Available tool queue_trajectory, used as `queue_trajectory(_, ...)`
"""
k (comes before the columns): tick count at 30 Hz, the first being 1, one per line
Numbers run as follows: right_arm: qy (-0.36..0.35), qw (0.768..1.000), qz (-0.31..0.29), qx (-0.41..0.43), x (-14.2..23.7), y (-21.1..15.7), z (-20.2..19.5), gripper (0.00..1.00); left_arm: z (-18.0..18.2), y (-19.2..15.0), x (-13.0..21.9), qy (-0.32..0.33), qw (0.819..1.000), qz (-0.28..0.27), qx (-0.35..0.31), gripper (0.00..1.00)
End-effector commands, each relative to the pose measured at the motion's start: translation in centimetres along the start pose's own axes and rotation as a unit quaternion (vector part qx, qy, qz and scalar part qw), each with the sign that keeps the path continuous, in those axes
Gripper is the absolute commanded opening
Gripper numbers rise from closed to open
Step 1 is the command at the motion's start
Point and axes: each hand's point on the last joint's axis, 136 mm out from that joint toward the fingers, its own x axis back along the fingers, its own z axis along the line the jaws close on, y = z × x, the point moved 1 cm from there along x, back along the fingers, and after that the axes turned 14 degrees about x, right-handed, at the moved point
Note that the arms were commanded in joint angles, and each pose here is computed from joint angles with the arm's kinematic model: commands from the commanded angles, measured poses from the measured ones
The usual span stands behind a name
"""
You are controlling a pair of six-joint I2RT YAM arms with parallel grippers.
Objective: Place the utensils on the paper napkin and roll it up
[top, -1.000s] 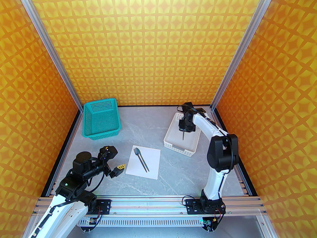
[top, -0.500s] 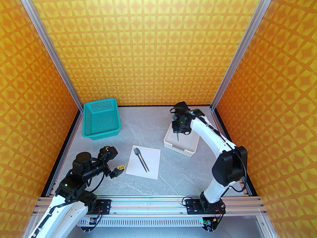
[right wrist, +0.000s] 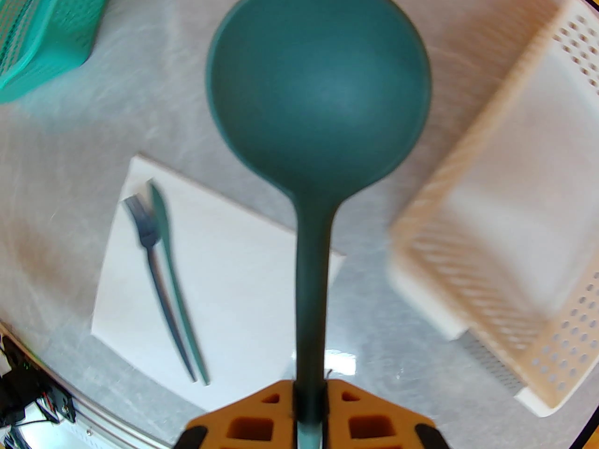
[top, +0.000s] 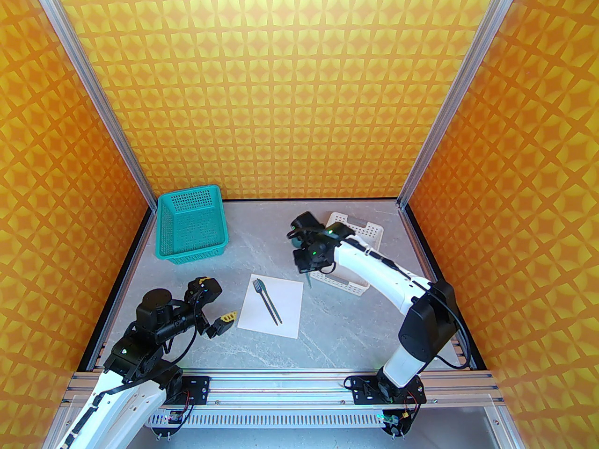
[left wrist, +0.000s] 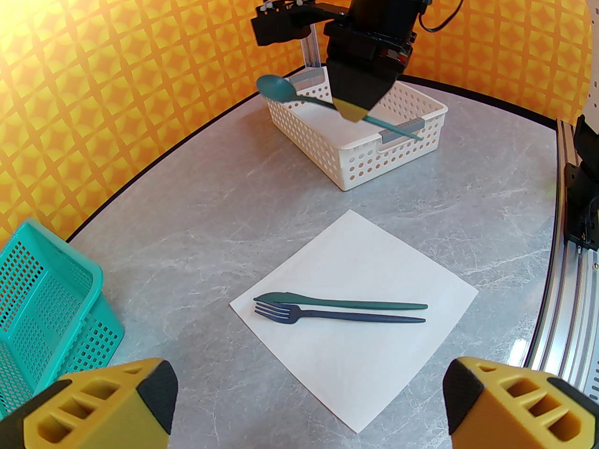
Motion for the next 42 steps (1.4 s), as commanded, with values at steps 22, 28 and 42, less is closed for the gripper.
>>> queue_trajectory(22, 0.081, 0.993, 0.056, 0.058, -7.4, -1.8, 9.1, 0.15, -0.4, -0.3, 0.0, -0.011, 1.0, 0.0, -0.01, 0.99)
queue_trajectory(28, 0.091, 0.992, 0.074, 0.051, -9.5, -2.9, 9.8, 0.15, -0.4, -0.3, -0.1, -0.011, 1.0, 0.0, -0.009, 0.99)
queue_trajectory(42, 0.097, 0.988, 0.104, 0.052, -12.6, -4.6, 10.5, 0.16, -0.4, -0.3, -0.1, -0.011, 1.0, 0.0, -0.01, 0.99)
